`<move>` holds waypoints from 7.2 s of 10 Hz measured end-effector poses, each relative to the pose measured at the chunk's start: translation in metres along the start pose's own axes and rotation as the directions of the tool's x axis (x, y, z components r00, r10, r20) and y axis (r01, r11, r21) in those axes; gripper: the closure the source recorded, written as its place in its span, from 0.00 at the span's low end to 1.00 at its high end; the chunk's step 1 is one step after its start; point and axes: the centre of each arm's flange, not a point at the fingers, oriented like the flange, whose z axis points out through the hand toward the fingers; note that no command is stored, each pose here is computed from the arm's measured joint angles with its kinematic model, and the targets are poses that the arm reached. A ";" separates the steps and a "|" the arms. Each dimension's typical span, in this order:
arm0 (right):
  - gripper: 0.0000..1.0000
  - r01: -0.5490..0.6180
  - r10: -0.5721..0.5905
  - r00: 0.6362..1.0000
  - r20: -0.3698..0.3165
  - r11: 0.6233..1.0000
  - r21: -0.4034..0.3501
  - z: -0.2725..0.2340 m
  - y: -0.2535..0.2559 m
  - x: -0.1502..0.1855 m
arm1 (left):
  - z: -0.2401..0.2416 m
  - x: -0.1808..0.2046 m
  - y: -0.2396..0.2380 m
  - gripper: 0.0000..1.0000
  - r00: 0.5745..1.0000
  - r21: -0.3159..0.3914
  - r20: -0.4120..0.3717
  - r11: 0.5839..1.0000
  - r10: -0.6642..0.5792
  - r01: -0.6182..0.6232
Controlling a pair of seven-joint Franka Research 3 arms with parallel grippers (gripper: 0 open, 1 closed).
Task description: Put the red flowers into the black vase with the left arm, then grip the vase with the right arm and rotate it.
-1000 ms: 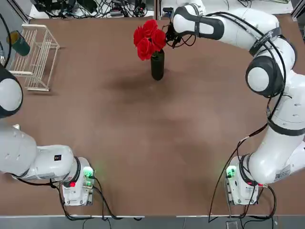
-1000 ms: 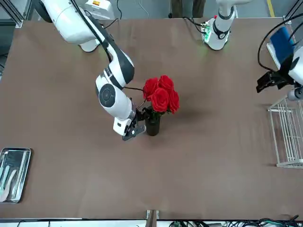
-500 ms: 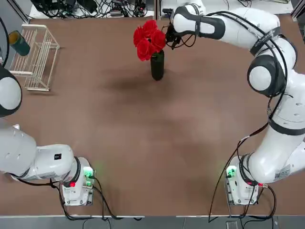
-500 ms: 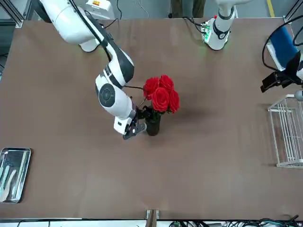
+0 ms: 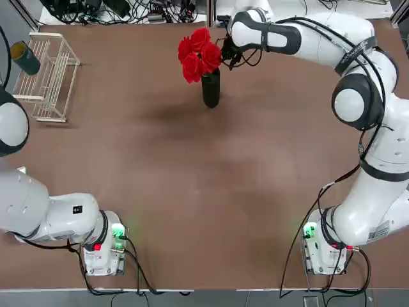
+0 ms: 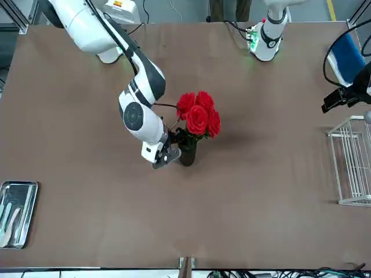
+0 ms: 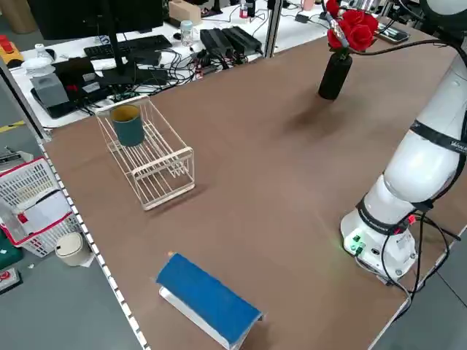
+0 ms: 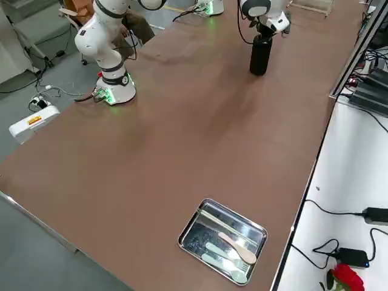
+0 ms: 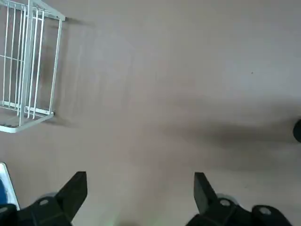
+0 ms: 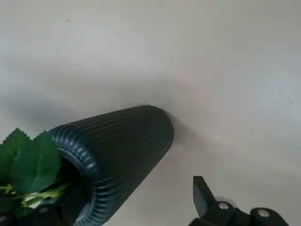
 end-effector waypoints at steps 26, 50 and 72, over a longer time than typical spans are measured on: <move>0.66 0.081 -0.075 0.995 0.071 0.993 -0.089 0.000 0.007 -0.007 | -0.010 0.004 0.028 0.00 0.998 -0.010 -0.026 0.999 0.051 -0.051; 0.62 0.796 -0.792 0.595 0.135 0.558 -0.233 -0.003 0.029 0.014 | -0.011 0.000 0.043 0.00 0.997 -0.011 -0.030 0.997 0.078 -0.078; 0.00 0.745 -0.742 0.667 0.072 0.662 -0.076 -0.032 0.073 0.018 | -0.012 0.000 0.042 0.00 0.997 -0.011 -0.030 0.997 0.076 -0.076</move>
